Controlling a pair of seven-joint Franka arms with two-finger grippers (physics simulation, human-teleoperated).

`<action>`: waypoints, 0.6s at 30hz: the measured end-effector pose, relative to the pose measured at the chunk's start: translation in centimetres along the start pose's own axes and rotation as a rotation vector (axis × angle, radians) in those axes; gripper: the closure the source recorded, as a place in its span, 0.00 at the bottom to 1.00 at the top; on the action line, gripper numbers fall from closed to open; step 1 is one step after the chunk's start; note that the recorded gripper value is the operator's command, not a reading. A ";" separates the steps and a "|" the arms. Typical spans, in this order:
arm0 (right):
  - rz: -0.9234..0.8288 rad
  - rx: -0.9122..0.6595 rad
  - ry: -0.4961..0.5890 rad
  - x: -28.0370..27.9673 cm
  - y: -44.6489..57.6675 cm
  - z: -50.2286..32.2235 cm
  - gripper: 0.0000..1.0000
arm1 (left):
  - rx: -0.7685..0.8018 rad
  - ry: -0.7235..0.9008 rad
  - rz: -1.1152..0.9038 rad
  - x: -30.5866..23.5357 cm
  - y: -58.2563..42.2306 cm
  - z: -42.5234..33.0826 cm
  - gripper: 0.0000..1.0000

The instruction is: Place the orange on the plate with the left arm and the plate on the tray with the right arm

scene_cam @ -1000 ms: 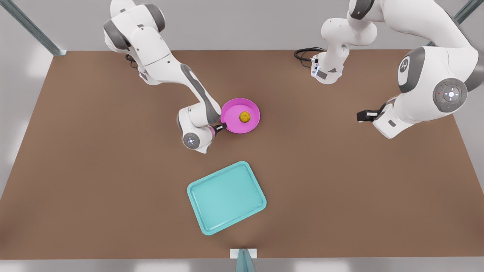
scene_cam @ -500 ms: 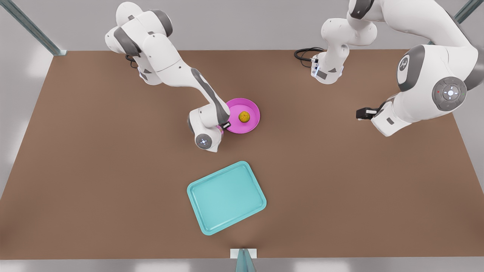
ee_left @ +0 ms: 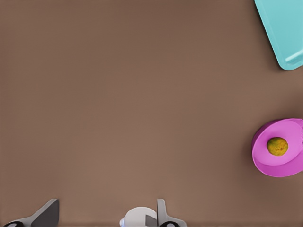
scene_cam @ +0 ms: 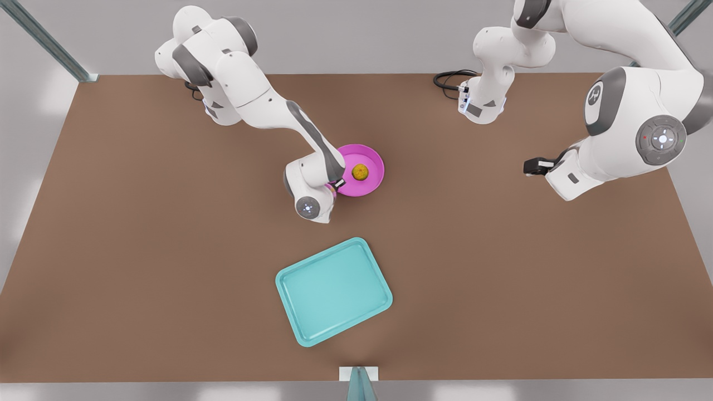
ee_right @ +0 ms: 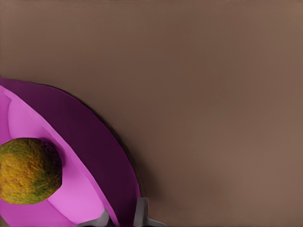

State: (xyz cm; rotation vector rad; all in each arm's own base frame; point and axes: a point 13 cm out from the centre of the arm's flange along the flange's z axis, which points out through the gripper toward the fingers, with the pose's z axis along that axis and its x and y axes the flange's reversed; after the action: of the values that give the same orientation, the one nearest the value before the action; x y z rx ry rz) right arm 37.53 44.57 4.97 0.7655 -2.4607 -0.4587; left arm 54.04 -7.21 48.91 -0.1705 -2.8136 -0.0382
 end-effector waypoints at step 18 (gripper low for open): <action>-0.082 -0.021 -0.062 -1.7 3.6 -3.5 0.79 | 0.000 -0.004 0.006 0.1 0.2 -0.2 0.00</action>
State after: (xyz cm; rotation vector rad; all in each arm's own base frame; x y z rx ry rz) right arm 39.18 47.90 8.75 0.8576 -2.4842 -0.5453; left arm 54.02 -6.97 49.15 -0.1787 -2.8175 -0.0367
